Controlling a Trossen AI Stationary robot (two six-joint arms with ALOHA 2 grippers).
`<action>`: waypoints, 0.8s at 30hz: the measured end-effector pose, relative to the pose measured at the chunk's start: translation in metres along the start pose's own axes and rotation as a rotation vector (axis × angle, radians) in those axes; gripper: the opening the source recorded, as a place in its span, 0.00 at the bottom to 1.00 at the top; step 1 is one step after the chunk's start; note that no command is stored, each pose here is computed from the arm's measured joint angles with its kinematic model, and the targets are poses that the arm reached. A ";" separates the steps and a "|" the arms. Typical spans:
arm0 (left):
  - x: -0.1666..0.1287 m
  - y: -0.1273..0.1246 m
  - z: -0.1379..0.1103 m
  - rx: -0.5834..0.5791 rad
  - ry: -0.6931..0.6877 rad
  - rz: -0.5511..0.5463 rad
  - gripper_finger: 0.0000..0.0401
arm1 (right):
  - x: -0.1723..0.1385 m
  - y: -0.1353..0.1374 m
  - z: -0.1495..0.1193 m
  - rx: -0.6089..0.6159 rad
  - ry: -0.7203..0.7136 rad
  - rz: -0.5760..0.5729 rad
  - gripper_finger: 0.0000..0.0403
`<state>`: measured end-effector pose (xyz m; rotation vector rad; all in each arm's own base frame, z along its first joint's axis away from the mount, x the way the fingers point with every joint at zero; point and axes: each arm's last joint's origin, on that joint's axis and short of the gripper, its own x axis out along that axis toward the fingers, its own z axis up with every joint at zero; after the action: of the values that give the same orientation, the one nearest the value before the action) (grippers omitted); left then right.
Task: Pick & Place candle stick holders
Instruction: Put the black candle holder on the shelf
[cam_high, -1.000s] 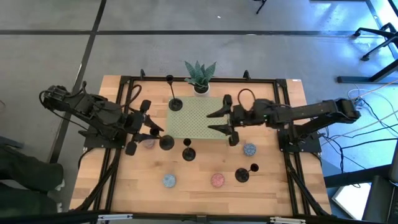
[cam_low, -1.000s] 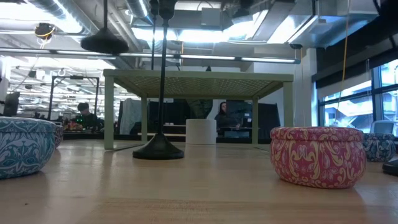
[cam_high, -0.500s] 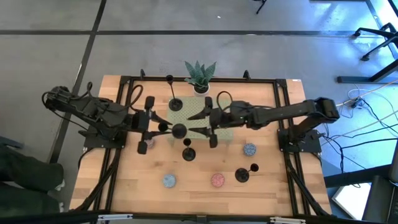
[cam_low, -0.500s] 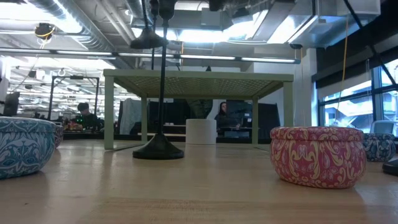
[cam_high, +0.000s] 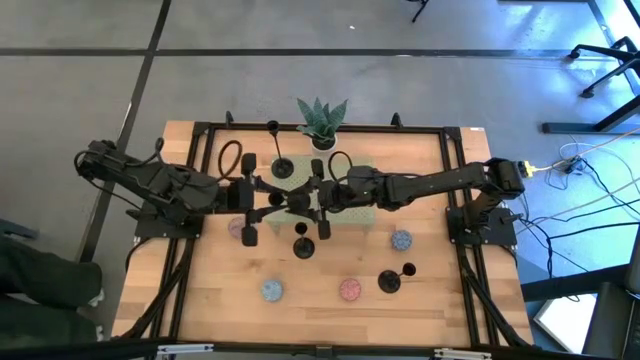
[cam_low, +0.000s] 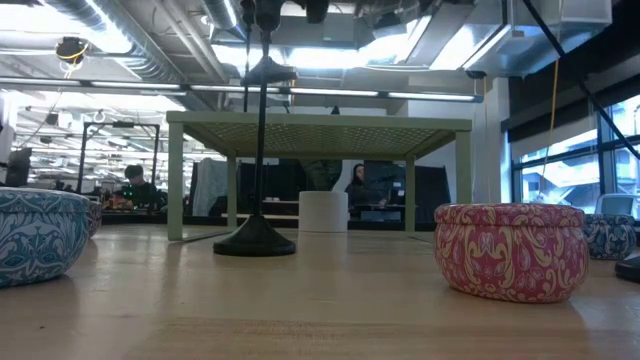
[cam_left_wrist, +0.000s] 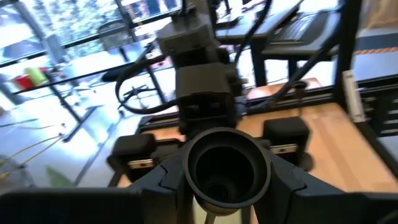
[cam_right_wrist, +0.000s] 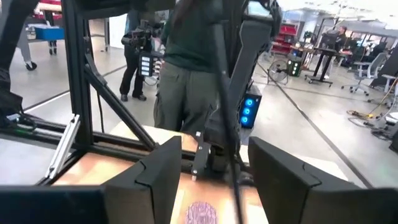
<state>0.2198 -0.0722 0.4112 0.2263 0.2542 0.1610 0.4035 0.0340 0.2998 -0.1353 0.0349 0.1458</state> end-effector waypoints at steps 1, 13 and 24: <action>0.001 -0.001 0.000 0.002 0.004 0.010 0.30 | 0.000 0.000 0.000 0.000 0.002 0.000 0.46; 0.006 -0.003 0.000 -0.014 -0.001 0.024 0.30 | 0.000 -0.001 -0.001 0.001 0.012 -0.019 0.19; 0.006 -0.003 0.000 -0.011 -0.001 0.009 0.33 | 0.000 -0.002 -0.002 0.001 0.026 -0.066 0.13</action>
<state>0.2256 -0.0743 0.4092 0.2165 0.2509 0.1710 0.4036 0.0320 0.2983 -0.1370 0.0560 0.0783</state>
